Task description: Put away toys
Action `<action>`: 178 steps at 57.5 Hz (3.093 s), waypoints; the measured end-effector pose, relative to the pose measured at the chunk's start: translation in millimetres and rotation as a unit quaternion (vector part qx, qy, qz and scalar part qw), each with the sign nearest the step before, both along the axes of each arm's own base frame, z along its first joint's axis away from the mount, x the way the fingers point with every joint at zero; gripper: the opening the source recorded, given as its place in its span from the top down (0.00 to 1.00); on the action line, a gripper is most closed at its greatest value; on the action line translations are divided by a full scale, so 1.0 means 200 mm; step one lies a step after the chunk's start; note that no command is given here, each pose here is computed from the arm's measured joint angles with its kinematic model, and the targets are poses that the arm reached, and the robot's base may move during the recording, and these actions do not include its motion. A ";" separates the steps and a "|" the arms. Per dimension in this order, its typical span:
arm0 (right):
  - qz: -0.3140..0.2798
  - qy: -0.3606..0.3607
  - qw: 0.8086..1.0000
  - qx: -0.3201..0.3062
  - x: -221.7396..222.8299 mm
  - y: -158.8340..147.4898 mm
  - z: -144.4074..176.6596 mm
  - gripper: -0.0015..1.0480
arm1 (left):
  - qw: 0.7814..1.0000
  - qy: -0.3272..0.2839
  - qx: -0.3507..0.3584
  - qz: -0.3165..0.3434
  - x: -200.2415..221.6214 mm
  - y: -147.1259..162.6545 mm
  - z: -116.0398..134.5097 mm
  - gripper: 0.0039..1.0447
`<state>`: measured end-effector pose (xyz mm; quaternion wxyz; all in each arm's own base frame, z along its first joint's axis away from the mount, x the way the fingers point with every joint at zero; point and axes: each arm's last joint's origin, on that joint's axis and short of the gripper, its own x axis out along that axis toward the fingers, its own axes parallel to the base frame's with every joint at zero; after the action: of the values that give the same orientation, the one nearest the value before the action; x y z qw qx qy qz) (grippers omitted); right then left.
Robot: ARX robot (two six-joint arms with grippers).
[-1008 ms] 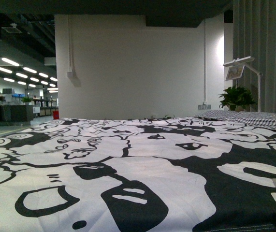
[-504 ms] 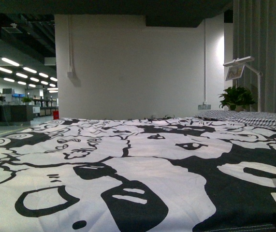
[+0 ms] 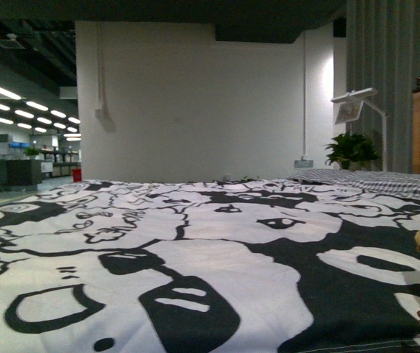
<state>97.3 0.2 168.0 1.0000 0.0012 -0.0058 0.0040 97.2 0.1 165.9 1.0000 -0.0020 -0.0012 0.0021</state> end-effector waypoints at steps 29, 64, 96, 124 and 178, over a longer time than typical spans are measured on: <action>-0.006 0.005 1.000 0.000 0.00 0.00 0.00 0.94 | 1.000 0.000 0.000 -0.002 0.00 0.00 0.00 0.06; -0.004 0.005 1.000 0.000 0.00 0.00 0.00 0.94 | 1.000 0.000 0.000 -0.003 0.00 0.00 0.00 0.06; -0.005 0.004 1.000 0.000 0.00 0.00 0.00 0.94 | 1.000 0.000 0.000 -0.003 0.00 0.00 0.00 0.06; -0.002 0.004 1.000 0.000 0.00 0.00 0.00 0.94 | 1.000 0.000 0.000 -0.003 0.00 0.00 0.00 0.06; -0.004 0.004 1.000 0.000 0.00 0.00 0.00 0.94 | 1.000 0.000 0.000 -0.003 0.00 0.00 0.00 0.06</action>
<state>97.3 0.0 167.1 1.0000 0.0016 -0.0016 0.0004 97.2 -0.1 165.9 1.0000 -0.0020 -0.0012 -0.0006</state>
